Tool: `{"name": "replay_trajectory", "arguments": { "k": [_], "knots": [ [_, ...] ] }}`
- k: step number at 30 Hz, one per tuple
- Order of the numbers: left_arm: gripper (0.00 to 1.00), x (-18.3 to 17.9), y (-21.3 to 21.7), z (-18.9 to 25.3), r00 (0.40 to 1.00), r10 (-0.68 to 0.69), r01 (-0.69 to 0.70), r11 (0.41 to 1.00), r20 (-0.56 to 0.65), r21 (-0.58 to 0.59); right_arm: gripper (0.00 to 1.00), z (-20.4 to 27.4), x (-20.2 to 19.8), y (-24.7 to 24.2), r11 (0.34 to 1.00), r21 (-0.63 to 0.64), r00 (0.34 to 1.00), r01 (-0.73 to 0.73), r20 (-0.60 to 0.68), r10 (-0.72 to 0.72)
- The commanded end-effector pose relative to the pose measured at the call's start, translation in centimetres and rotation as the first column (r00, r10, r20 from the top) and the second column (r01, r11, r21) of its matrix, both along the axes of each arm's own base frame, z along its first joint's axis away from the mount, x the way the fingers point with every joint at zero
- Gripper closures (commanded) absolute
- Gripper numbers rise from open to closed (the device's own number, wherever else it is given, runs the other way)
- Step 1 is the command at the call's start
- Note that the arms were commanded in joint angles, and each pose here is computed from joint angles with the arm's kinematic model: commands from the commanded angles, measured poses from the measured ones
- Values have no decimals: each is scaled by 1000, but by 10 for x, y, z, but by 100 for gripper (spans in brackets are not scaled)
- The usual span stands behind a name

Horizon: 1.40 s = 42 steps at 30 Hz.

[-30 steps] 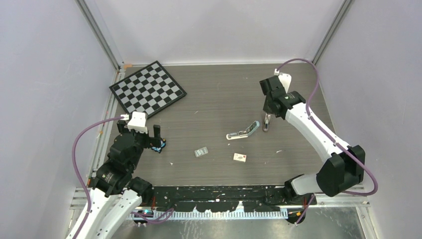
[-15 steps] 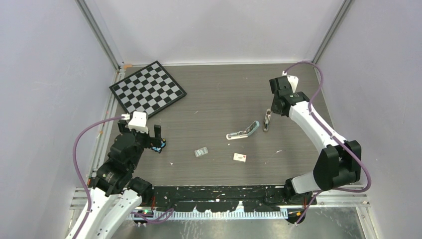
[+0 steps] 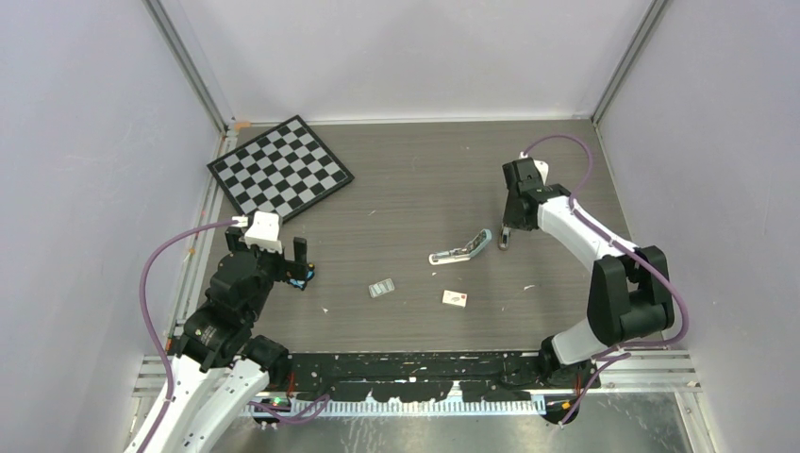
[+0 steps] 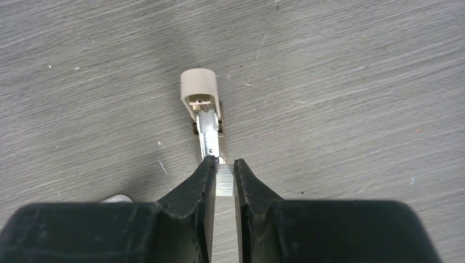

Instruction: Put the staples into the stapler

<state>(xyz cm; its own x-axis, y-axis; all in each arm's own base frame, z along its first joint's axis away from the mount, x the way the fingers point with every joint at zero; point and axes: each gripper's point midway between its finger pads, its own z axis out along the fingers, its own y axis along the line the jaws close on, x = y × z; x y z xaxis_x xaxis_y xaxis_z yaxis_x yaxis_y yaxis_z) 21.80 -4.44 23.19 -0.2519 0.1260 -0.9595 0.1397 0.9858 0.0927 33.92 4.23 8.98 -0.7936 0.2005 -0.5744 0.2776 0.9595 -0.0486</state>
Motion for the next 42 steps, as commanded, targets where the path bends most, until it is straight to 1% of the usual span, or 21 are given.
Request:
{"name": "replay_trajectory", "arguments": {
  "k": [1,11,28,42],
  "knots": [
    [0,5,-5,9,999,-10,11,1000,36,-28,80,1,19,8,999,36,998,-22,63,20],
    [0,5,-5,10,999,-11,12,1000,37,-28,80,-9,23,13,997,40,995,-73,73,70],
    [0,6,-6,8,1000,-10,11,1000,29,-26,79,-27,20,9,995,24,994,-94,63,92],
    [0,6,-6,8,1000,-11,12,1000,28,-24,80,-31,19,10,994,27,993,-102,69,100]
  ]
}}
